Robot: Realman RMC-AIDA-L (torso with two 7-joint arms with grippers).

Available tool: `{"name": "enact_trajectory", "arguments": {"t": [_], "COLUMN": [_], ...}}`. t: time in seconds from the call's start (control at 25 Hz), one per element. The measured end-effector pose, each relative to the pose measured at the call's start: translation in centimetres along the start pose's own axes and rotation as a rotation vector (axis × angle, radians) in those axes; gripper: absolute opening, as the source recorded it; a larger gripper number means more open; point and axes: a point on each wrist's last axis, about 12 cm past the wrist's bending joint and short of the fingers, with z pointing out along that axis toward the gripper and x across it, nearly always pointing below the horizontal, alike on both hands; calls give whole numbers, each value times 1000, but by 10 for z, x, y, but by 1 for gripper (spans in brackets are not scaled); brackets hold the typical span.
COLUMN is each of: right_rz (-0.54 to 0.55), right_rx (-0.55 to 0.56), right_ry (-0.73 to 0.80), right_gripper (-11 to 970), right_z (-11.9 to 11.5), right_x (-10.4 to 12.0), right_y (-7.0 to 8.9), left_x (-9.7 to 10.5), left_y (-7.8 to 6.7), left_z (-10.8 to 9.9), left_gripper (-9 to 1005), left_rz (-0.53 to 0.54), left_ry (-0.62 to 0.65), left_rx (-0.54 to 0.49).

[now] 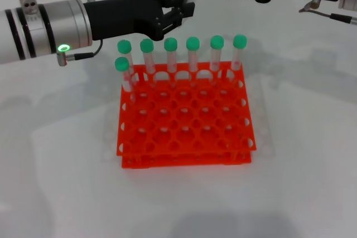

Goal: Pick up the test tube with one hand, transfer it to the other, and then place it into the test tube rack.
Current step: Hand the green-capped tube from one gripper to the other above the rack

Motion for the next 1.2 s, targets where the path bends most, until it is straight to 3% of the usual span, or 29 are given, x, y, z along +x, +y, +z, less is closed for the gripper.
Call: {"name": "enact_trajectory", "arguments": {"t": [0.6,0.84,1.2], "right_rz": [-1,-1,-12], "right_rx": [-10,-17,-29], "right_ry": [1,0,-7], "right_gripper": [822,728,688], "right_z": [3,6,11], "right_x": [0,-1,-7], "right_y": [2,2,2], "left_x": [0,0,0], "left_y": [-1,-2,-3], "left_z": [2,3,5], "left_gripper": [186,186,186], "left_rz": [0,1,4], "left_ry": [3,4,5], "left_rx": [8,11,21]}}
